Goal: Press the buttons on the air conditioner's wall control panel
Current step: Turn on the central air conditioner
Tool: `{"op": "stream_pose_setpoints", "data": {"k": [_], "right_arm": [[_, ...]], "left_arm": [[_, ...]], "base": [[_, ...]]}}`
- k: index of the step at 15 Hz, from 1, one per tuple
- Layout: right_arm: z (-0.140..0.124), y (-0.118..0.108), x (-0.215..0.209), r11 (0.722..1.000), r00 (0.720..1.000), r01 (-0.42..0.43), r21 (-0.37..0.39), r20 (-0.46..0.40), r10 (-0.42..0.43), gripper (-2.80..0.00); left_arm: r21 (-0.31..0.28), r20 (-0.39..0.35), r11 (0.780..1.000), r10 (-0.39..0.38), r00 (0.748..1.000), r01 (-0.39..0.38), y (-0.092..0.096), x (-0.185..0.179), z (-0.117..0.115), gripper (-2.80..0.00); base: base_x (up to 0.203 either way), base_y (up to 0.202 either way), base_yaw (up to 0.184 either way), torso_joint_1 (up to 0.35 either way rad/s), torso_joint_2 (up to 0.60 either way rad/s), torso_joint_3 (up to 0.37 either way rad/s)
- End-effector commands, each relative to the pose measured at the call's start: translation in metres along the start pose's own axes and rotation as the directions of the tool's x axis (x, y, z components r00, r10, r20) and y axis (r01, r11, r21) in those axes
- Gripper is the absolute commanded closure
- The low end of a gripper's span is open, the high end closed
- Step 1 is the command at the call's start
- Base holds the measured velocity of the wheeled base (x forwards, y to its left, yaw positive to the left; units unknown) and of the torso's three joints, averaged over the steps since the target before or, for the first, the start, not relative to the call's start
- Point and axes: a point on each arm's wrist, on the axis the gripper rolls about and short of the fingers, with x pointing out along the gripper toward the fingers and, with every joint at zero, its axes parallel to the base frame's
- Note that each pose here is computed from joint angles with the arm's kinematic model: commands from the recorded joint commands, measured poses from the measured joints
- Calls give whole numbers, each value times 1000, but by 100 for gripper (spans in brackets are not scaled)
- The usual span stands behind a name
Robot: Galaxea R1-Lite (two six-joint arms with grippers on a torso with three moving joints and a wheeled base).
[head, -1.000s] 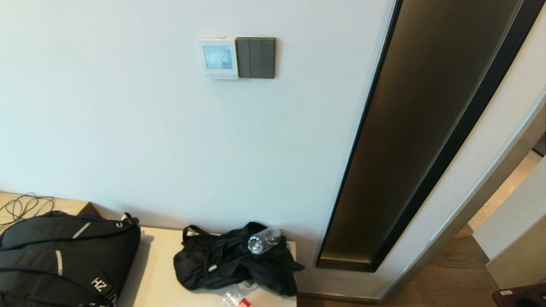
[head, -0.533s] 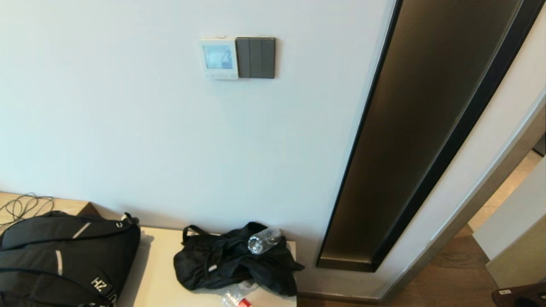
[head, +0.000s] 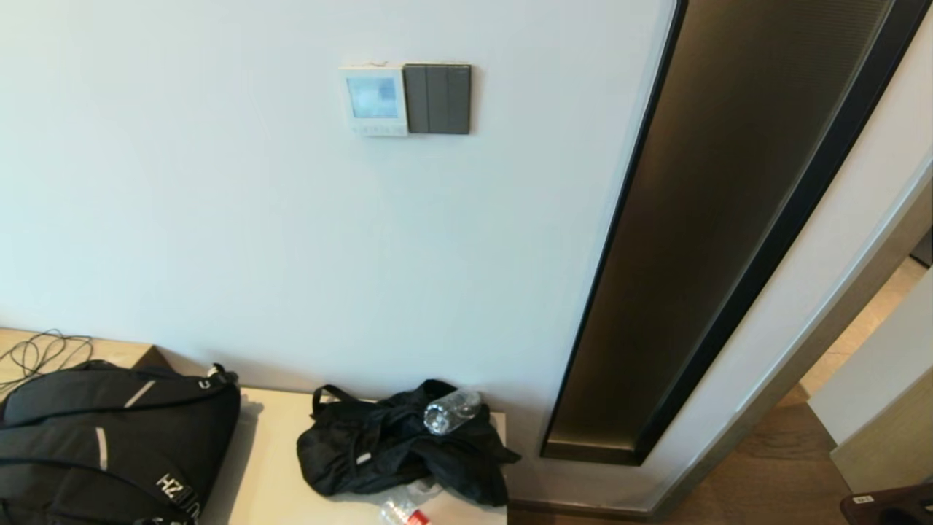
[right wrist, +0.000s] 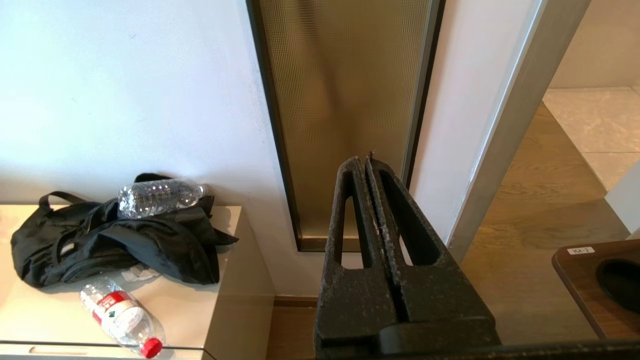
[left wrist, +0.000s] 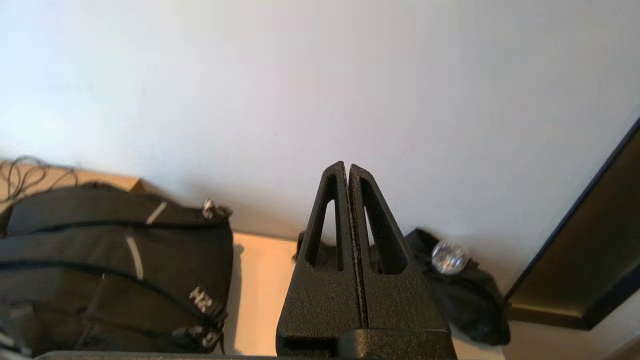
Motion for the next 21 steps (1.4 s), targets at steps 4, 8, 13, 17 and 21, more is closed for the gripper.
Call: {"op": "stream_pose_setpoints", "data": {"k": [4, 8, 13, 17, 21], "right_arm": [[0, 0, 0, 1000, 1000, -1, 0, -1, 1, 0], [0, 0, 0, 1000, 1000, 0, 0, -1, 0, 0], [0, 0, 0, 1000, 1000, -1, 0, 0, 1, 0], [0, 0, 0, 1000, 1000, 0, 0, -1, 0, 0], [0, 0, 0, 1000, 1000, 0, 0, -1, 0, 0]], "left_arm": [[-16, -79, 997, -78, 994, 77, -8, 81, 111, 0], [-20, -106, 995, -97, 990, 96, -24, 204, 168, 0], [-25, -113, 990, -138, 984, 136, -70, 340, 164, 0], [-26, -101, 991, -133, 986, 131, -122, 405, 138, 0], [-29, -126, 986, -168, 978, 165, -156, 434, 109, 0]], "base": [[0, 0, 0, 0, 0, 0], [0, 0, 0, 0, 0, 0], [0, 0, 0, 0, 0, 0], [0, 0, 0, 0, 0, 0], [0, 0, 0, 0, 0, 0]]}}
